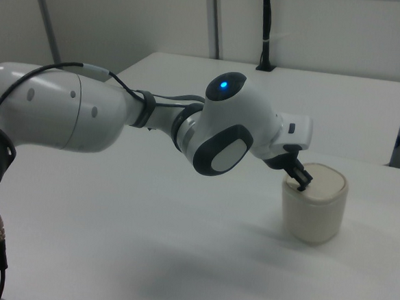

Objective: Open the trash bin

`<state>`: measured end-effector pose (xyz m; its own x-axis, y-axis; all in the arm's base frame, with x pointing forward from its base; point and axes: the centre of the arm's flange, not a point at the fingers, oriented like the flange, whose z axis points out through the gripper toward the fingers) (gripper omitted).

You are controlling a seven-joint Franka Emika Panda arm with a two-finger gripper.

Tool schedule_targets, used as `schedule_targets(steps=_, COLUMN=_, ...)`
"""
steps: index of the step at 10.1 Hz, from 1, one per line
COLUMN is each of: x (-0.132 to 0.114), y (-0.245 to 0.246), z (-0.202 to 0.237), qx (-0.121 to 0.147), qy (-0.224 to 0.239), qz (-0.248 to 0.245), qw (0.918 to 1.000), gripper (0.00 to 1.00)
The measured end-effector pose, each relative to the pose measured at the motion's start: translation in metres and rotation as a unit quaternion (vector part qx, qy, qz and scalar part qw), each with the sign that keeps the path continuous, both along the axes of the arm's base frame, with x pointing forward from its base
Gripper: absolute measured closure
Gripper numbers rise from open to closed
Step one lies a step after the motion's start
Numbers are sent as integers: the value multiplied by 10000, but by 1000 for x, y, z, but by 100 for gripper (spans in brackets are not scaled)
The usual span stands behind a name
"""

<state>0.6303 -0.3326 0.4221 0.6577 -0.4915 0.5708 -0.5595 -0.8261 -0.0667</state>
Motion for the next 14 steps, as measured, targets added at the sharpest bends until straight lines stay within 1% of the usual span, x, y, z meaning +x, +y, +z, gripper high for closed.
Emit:
schedule_targets(steps=1, x=0, y=1, z=6, qx=1, qy=-56, qz=-16, qw=10000, gripper=99)
schedule_targets(steps=2, x=0, y=6, z=22, qx=66, qy=-235, qz=-135, qw=9996, gripper=99)
schedule_targets(steps=3, x=0, y=18, z=53, qx=152, qy=-520, qz=-229, qw=9983, gripper=99)
schedule_targets(steps=4, x=1, y=39, z=86, qx=329, qy=-680, qz=-235, qw=9969, gripper=99)
schedule_targets(steps=5, x=0, y=66, z=114, qx=569, qy=-619, qz=-151, qw=9963, gripper=99)
schedule_targets(steps=7, x=-6, y=118, z=155, qx=971, qy=-273, qz=62, qw=9949, gripper=99)
schedule_targets(steps=8, x=-12, y=150, z=170, qx=1133, qy=38, qz=277, qw=9932, gripper=99)
schedule_targets(steps=9, x=-19, y=185, z=182, qx=1265, qy=376, qz=514, qw=9899, gripper=97)
schedule_targets(steps=10, x=-27, y=221, z=192, qx=1352, qy=695, qz=775, qw=9853, gripper=91)
schedule_targets(steps=11, x=-35, y=251, z=196, qx=1416, qy=1018, qz=999, qw=9796, gripper=90)
schedule_targets(steps=13, x=-47, y=297, z=191, qx=1505, qy=1659, qz=1344, qw=9653, gripper=56)
schedule_targets(steps=14, x=-49, y=313, z=186, qx=1512, qy=1836, qz=1465, qw=9602, gripper=35)
